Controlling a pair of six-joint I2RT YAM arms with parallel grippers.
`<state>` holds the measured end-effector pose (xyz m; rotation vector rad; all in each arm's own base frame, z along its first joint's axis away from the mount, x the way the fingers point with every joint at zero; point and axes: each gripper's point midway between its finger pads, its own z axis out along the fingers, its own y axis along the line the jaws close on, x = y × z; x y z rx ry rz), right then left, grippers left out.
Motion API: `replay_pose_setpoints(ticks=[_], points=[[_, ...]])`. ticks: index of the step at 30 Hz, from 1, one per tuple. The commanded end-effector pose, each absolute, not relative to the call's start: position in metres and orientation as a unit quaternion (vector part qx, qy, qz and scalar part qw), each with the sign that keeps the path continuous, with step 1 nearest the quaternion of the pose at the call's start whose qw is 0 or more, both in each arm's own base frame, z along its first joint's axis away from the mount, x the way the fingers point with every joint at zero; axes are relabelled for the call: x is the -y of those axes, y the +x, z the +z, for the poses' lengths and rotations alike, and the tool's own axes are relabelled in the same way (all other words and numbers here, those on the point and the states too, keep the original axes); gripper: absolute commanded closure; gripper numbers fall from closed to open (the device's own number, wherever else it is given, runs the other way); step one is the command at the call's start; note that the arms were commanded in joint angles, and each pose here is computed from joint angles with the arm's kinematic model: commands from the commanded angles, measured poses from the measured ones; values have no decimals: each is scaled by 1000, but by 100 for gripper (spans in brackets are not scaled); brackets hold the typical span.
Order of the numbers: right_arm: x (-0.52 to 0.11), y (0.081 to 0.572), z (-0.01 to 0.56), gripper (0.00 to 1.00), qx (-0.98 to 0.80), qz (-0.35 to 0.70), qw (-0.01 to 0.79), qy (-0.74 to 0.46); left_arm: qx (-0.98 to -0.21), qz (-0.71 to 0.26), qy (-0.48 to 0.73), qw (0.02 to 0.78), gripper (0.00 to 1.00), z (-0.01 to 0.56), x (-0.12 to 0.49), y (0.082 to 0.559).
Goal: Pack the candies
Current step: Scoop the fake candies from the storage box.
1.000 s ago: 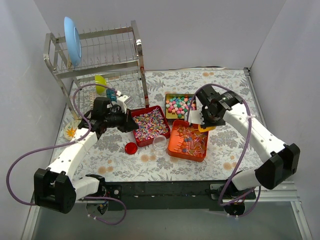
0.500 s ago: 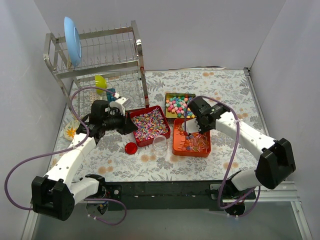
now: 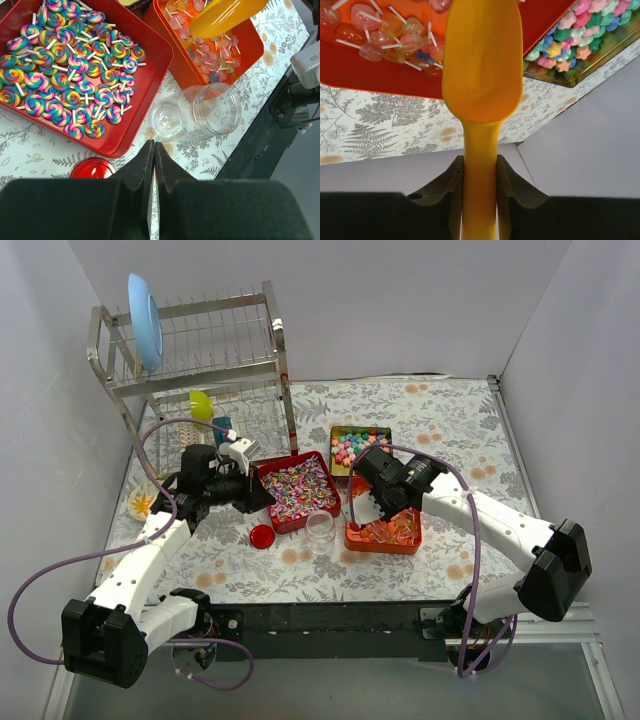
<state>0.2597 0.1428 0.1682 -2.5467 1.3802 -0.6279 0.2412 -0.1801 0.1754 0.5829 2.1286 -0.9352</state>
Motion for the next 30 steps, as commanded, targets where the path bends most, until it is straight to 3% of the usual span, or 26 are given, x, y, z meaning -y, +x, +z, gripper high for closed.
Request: replay_pose_setpoints(ticks=[1,7,20,30], points=[[-125,266,191,99,-285,-220,-2,-933,-817,-375,232,372,100,180,184,239],[-97,285,198,99,-291,-237,-22,-927,-816,-385,227,367,100,177,187,239],[-87,289,154,99,-231,-244,-68,-939,-843,-397,193,308,100,142,188,231],[-103,271,132,99,-257,-173,-58,-949,-872,-400,97,265,100,105,187,231]])
